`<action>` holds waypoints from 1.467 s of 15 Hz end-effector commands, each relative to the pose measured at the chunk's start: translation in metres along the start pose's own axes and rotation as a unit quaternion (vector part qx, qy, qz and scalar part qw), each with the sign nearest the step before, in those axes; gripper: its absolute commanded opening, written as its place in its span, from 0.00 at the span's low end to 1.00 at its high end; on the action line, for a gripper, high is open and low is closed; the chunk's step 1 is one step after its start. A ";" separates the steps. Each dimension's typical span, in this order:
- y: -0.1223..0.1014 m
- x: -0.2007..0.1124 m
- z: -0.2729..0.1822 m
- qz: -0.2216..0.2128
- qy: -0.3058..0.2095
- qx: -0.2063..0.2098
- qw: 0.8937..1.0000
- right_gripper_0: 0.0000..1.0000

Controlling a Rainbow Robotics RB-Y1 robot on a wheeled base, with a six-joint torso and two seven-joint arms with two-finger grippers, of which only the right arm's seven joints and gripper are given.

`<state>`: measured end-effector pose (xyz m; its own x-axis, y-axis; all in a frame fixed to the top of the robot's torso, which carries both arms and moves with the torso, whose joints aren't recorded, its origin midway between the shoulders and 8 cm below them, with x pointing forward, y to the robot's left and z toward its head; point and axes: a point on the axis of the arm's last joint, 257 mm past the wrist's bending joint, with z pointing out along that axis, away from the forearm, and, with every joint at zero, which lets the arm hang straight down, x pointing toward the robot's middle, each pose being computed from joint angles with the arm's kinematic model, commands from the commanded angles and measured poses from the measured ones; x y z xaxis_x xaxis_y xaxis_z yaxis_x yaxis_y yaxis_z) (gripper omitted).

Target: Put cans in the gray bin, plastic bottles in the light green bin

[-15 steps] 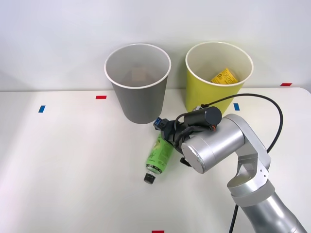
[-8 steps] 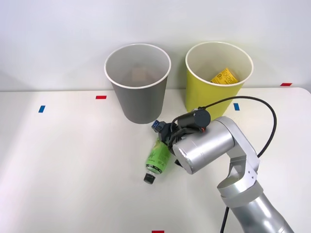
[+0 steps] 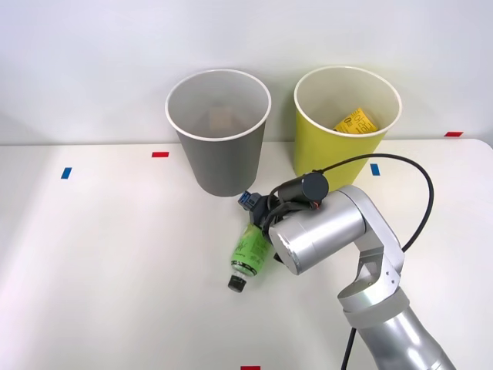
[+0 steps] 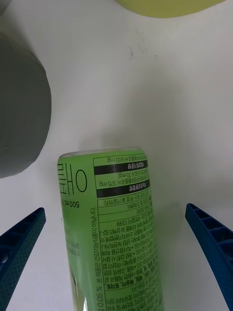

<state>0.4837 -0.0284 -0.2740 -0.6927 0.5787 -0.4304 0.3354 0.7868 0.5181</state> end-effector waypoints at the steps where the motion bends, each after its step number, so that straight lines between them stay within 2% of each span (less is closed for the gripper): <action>1: -0.002 0.001 0.007 -0.003 0.000 0.005 1.000 1.00; 6: 0.000 -0.003 0.020 -0.009 -0.016 -0.003 1.000 1.00; 7: 0.001 -0.004 0.019 -0.016 -0.018 -0.003 1.000 0.82; 8: -0.002 -0.003 0.020 -0.024 -0.019 0.000 1.000 0.38; 9: -0.004 -0.003 0.020 -0.033 -0.022 0.007 0.999 0.00; 14: -0.012 0.010 0.002 -0.086 -0.012 0.047 0.995 0.00; 18: -0.014 0.012 -0.014 -0.163 0.009 0.062 0.985 0.00; 19: -0.012 0.009 -0.016 -0.183 0.007 0.059 0.981 0.00; 22: 0.008 -0.008 -0.028 -0.282 -0.021 0.033 0.959 0.00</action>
<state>0.4677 -0.0346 -0.2612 -0.7789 0.1304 -0.6134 0.0245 0.9837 0.1780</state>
